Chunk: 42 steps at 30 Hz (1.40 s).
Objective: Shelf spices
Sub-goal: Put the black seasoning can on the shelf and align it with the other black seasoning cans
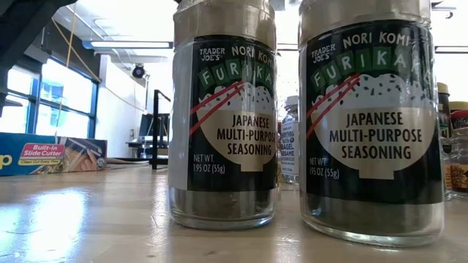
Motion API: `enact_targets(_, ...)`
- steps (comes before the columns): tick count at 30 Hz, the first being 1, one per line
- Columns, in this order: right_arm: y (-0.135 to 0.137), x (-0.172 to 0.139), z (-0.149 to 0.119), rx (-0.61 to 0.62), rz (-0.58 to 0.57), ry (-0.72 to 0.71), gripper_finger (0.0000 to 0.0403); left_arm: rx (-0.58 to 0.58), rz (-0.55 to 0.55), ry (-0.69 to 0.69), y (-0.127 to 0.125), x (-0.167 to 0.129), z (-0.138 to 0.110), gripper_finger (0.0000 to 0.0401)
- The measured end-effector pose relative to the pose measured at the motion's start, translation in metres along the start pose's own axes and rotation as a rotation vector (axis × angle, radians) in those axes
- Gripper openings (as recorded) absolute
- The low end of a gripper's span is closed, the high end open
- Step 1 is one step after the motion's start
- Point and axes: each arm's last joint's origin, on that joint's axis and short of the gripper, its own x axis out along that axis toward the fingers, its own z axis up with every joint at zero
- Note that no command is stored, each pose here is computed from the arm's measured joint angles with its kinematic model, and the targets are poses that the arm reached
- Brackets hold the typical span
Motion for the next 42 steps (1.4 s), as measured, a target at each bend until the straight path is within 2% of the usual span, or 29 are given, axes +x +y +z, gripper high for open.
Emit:
enact_targets(6, 0.0, 0.0, 0.0, 0.007, 0.001, 0.0, 0.0284, 0.0, 0.036, 0.008, 0.006, 0.023, -0.005, 0.0043)
enact_targets(14, 0.0, 0.0, 0.0, 0.007, 0.001, 0.001, 0.0284, 0.014, 0.04, 0.027, 0.017, 0.032, -0.009, 0.0017)
enact_targets(22, 0.0, 0.0, 0.0, 0.005, 0.0, 0.003, 0.0284, 0.011, 0.036, 0.038, 0.026, 0.035, -0.01, 0.0013)
enact_targets(42, 0.0, 0.0, -0.001, 0.008, 0.013, 0.013, 0.0284, 0.061, 0.041, 0.106, 0.027, 0.038, -0.018, 0.0007)
